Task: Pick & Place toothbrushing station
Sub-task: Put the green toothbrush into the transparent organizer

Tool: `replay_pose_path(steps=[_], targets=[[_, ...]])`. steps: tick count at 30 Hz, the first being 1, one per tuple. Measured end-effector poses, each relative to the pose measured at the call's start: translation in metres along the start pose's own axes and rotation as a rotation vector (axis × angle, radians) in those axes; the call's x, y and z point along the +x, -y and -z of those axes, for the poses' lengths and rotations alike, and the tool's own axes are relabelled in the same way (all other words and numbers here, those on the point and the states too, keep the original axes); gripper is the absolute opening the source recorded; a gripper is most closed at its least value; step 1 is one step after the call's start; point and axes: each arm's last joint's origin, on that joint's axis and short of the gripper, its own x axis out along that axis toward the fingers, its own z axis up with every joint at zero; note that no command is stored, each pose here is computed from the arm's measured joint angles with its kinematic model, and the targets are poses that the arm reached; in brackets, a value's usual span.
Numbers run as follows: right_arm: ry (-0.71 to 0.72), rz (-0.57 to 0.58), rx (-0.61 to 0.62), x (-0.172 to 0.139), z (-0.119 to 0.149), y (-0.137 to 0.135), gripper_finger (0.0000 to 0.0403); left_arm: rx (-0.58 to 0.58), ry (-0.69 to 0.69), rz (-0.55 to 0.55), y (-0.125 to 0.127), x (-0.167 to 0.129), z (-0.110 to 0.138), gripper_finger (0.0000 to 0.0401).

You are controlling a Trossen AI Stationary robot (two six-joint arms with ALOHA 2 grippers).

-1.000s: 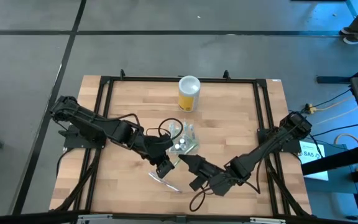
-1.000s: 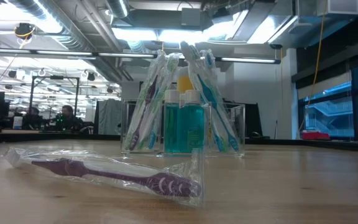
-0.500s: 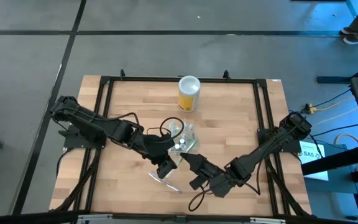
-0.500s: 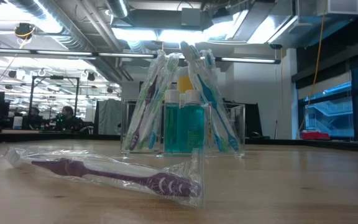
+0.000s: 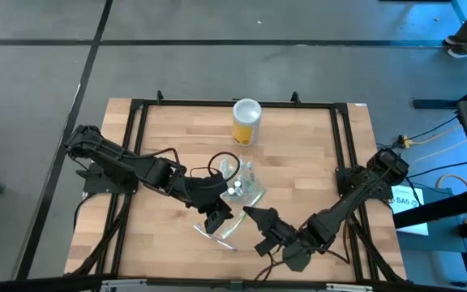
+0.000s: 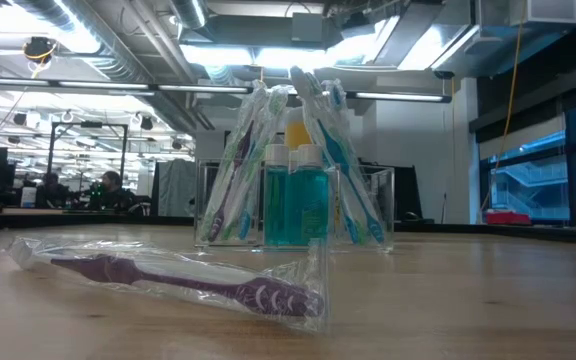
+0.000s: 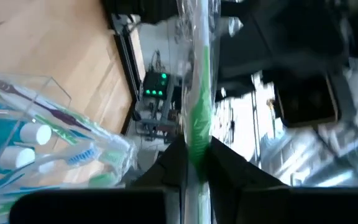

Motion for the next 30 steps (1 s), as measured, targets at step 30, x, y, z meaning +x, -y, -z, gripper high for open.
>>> replay_pose_path(steps=[30], targets=[[-0.021, -0.218, 1.328, -0.052, 0.090, 0.054, 0.0042, 0.602, 0.208, -0.718, -0.017, -0.016, 0.038, 0.0163]])
